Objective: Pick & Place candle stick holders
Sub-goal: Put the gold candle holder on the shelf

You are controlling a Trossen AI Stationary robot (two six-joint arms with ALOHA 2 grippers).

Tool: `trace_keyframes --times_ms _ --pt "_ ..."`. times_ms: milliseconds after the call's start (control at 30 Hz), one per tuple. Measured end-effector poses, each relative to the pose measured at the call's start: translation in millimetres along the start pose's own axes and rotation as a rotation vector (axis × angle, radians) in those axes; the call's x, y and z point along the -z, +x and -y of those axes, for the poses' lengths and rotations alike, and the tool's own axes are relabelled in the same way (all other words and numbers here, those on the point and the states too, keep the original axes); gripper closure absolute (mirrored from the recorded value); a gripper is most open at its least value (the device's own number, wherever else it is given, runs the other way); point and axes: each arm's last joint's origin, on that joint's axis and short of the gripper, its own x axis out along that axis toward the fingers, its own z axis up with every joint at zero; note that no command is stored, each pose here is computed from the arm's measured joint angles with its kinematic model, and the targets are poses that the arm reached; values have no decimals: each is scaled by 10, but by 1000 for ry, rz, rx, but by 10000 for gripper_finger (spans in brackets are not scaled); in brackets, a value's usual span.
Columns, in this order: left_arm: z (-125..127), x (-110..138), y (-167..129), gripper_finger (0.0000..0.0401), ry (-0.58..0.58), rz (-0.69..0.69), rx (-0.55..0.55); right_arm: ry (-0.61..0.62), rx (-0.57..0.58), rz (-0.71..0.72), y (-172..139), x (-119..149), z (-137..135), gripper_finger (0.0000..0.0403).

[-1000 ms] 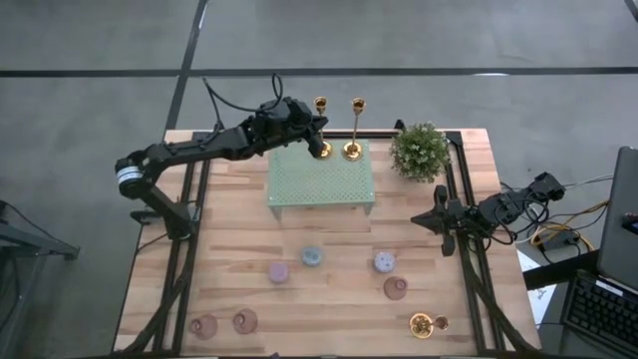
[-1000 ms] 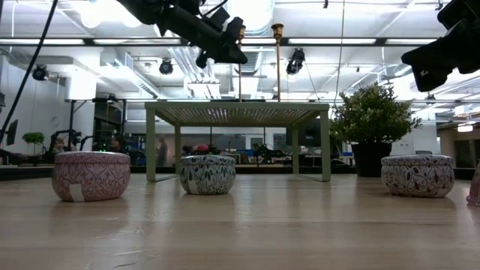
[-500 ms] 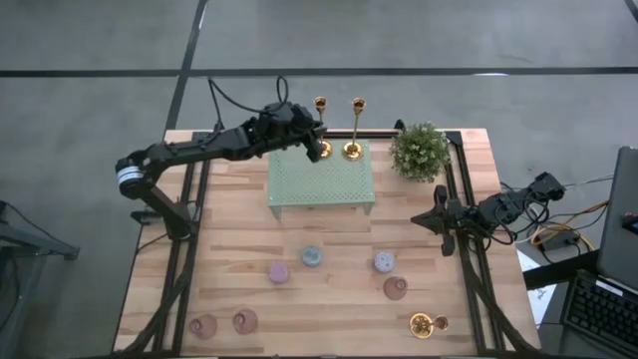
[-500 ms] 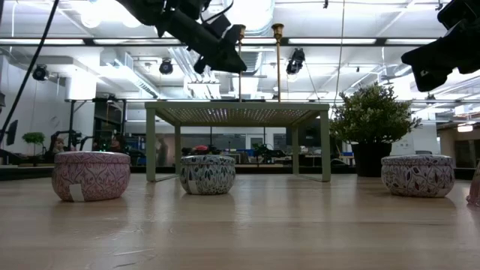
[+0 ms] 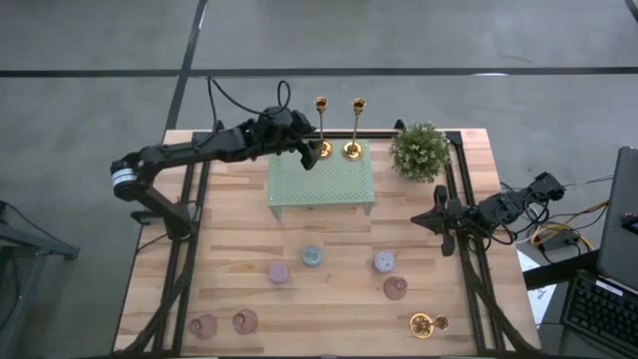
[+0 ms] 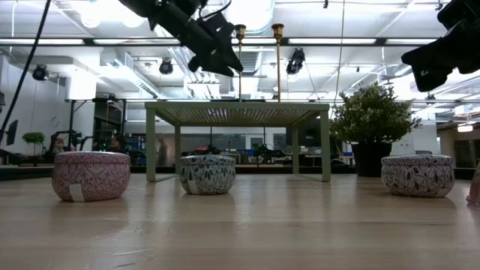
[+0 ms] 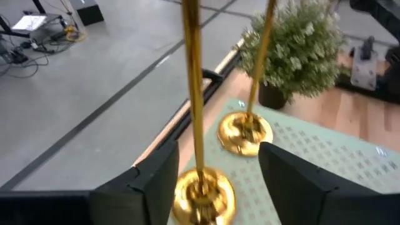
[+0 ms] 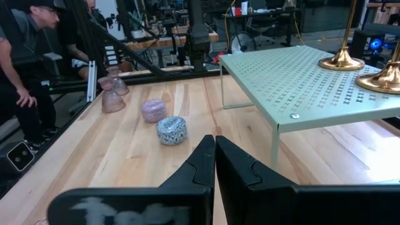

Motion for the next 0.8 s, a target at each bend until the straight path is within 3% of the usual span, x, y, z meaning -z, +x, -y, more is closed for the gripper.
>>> trace_keyframes --times_ms 200,433,800 --pt "103 -14 -204 142 46 -36 36 0 0 0 0 0 0 394" --pt "394 34 -469 139 115 -53 137 0 0 0 0 0 0 394" --pt "1103 561 -947 148 336 -35 418 0 0 0 0 0 0 394"
